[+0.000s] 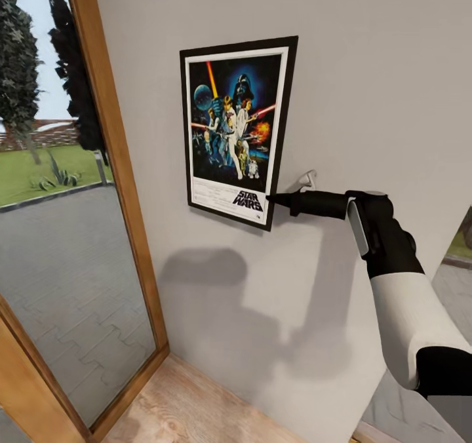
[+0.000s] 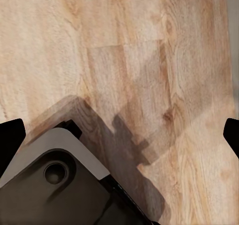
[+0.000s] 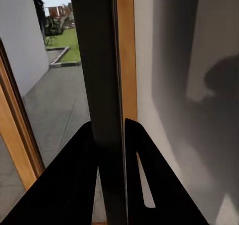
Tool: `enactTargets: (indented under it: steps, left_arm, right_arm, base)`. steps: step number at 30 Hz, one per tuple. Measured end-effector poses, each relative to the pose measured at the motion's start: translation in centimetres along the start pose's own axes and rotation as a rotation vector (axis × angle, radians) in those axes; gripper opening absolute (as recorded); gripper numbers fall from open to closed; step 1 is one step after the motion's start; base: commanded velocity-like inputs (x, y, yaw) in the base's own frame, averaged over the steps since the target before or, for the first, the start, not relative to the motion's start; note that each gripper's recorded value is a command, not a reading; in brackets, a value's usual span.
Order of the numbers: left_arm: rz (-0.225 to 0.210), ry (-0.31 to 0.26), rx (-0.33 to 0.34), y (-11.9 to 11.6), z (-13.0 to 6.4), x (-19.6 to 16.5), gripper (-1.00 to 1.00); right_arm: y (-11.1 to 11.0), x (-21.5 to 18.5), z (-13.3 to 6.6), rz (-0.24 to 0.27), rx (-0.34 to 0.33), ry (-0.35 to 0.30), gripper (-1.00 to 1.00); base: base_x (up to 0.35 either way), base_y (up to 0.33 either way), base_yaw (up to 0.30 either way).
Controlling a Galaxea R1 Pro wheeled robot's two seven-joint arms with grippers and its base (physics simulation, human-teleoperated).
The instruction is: Pick up the poster from the kitchen countertop and hang it on one of the wall nails in the kitchen.
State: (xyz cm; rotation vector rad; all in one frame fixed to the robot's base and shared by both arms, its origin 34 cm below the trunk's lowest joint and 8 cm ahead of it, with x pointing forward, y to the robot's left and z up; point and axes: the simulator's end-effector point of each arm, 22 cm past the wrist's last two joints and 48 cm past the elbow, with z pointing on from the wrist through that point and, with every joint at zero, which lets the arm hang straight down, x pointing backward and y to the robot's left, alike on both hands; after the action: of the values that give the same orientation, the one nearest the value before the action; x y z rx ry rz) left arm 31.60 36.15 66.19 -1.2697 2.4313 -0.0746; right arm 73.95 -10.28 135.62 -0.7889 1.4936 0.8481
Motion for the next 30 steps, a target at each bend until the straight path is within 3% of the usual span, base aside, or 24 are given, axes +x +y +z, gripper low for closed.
enactTargets:
  steps: [27, 30]
  left_arm:
    - [-0.001, 0.001, -0.001, 0.1, 0.0, 0.0, 1.0]
    - [-0.002, -0.017, -0.007, 0.9, -0.1, -1.2, 1.0]
  right_arm:
    - [0.1, -0.7, 0.3, -0.01, 0.002, 0.002, -1.0]
    - [0.3, -1.6, 0.1, -0.023, 0.003, -0.019, -1.0]
  base:
    - [0.011, 0.0, 0.0]
    - [0.0, 0.0, 0.0]
